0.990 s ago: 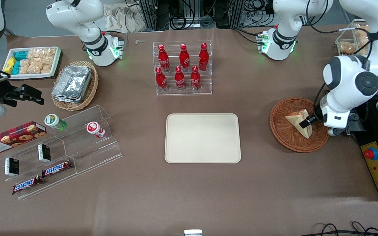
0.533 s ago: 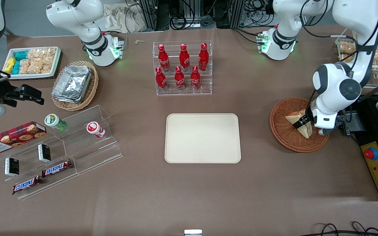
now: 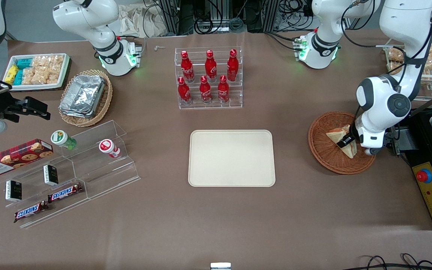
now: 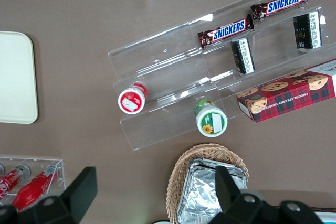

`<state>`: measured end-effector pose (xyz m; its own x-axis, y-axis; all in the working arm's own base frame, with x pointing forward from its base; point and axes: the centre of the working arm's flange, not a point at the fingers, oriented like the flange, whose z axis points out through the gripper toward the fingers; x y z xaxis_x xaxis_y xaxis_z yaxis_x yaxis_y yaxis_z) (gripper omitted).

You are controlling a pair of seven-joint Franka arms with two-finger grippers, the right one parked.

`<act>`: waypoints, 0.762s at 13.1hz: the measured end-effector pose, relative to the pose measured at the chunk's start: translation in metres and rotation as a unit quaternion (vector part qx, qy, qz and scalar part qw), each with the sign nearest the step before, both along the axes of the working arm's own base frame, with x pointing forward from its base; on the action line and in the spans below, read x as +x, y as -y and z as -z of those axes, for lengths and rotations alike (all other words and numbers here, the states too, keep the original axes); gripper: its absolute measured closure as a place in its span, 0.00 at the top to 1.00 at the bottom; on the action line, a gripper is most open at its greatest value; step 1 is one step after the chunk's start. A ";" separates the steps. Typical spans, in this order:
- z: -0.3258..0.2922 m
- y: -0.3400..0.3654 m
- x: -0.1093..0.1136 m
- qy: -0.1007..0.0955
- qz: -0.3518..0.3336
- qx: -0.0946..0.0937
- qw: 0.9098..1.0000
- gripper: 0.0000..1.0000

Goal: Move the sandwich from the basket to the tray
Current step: 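Lower the left gripper and close it on the sandwich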

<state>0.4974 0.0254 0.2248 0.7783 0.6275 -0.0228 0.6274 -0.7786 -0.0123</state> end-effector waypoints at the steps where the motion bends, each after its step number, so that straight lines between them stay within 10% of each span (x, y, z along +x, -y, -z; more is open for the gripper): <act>1: -0.001 0.000 0.001 0.004 0.000 0.000 1.000 0.54; 7: -0.037 0.002 0.009 0.026 0.001 -0.004 1.000 0.31; 10: -0.099 0.006 0.026 -0.015 0.006 -0.014 1.000 0.21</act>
<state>0.5237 0.0196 0.3238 0.7840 0.6175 -0.0635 0.6182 -0.7860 -0.0098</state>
